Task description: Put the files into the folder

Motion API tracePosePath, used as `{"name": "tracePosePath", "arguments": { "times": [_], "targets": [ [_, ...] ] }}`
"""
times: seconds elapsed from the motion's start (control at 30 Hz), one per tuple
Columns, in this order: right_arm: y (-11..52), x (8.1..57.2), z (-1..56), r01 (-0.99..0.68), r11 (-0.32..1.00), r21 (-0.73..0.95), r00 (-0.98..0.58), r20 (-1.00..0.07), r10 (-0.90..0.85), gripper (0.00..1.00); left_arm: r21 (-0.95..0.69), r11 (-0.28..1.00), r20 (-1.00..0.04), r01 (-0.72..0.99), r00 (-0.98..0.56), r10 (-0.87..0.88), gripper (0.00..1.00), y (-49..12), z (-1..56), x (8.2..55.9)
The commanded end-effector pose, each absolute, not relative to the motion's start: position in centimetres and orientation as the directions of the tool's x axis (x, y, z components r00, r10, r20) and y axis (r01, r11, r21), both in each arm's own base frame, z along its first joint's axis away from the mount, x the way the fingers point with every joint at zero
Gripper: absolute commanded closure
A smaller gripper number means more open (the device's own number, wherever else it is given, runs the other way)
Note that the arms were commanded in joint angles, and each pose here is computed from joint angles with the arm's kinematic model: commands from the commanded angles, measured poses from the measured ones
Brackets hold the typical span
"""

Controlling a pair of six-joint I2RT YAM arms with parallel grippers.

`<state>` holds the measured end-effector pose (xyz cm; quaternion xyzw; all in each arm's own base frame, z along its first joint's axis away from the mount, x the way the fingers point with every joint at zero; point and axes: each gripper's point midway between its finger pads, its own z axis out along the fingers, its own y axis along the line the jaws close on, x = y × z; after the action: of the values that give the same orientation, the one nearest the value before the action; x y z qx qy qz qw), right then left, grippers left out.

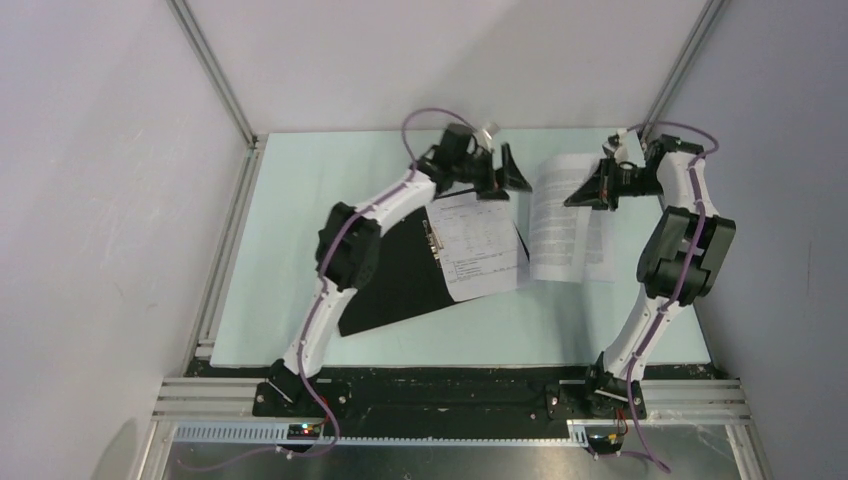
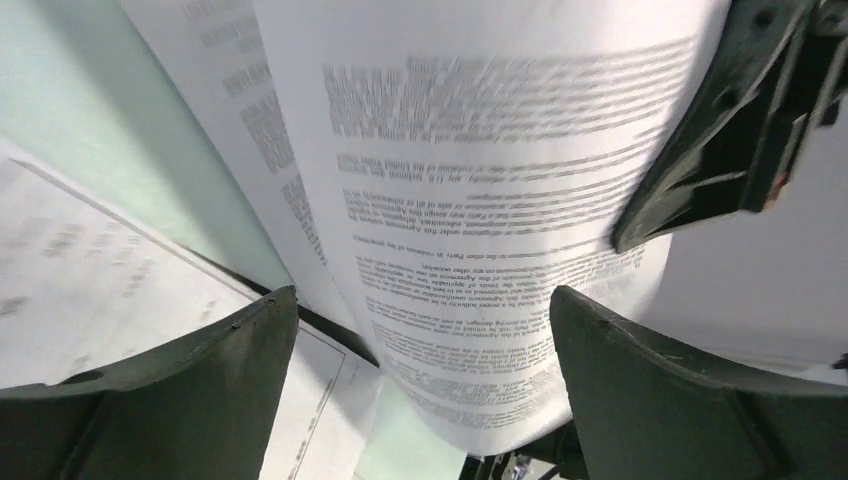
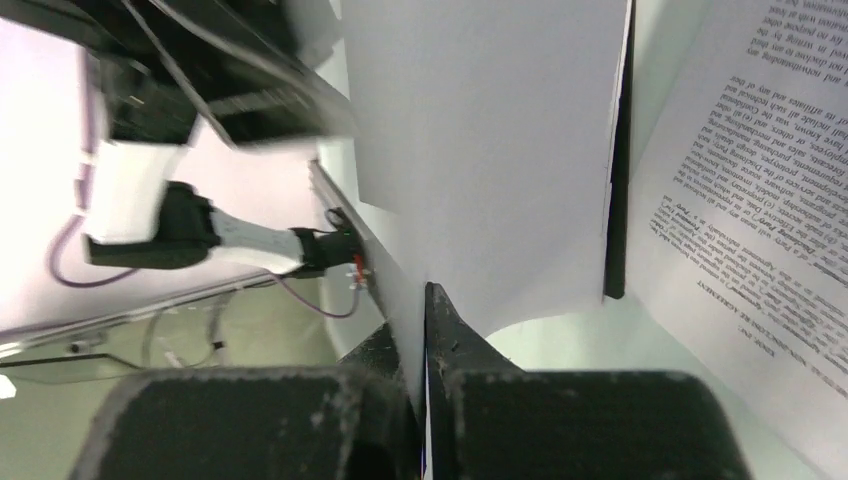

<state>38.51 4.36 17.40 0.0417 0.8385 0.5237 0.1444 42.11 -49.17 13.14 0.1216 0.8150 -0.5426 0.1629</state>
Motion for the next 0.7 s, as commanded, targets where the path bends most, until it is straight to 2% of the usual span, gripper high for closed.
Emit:
{"name": "tracePosePath", "arguments": {
  "times": [0.0, 0.17, 0.27, 0.4, 0.53, 0.67],
  "targets": [
    [5.4, 36.5, 21.4, -0.202, 0.592, 0.78, -0.943, -0.318, 0.097, 1.0, -0.768, 0.349, -0.601, 0.537, -0.792, -0.104, 0.0, -42.1, 26.3, 45.6],
    [10.7, 35.8, 24.7, -0.341, 0.61, 0.715, -0.918, -0.394, -0.051, 1.0, -0.735, 0.397, -0.647, 0.55, -0.744, -0.168, 0.0, -36.4, 30.1, 46.4],
    [14.9, 35.3, 26.6, -0.454, 0.559, 0.695, -0.879, -0.452, -0.152, 1.0, -0.706, 0.468, -0.675, 0.531, -0.703, -0.222, 0.0, -31.8, 31.8, 47.0],
    [19.1, 34.8, 28.4, -0.527, 0.464, 0.712, -0.847, -0.488, -0.213, 1.0, -0.692, 0.556, -0.669, 0.46, -0.697, -0.257, 0.0, -26.5, 30.6, 47.4],
    [20.9, 34.9, 28.0, -0.509, 0.426, 0.748, -0.86, -0.462, -0.216, 1.0, -0.654, 0.651, -0.663, 0.385, -0.705, -0.25, 0.0, -22.2, 27.4, 47.0],
    [20.2, 37.7, 23.3, -0.433, 0.499, 0.751, -0.901, -0.379, -0.212, 1.0, -0.578, 0.757, -0.655, 0.304, -0.727, -0.207, 0.0, -19.3, 24.0, 46.0]
  ]
}}
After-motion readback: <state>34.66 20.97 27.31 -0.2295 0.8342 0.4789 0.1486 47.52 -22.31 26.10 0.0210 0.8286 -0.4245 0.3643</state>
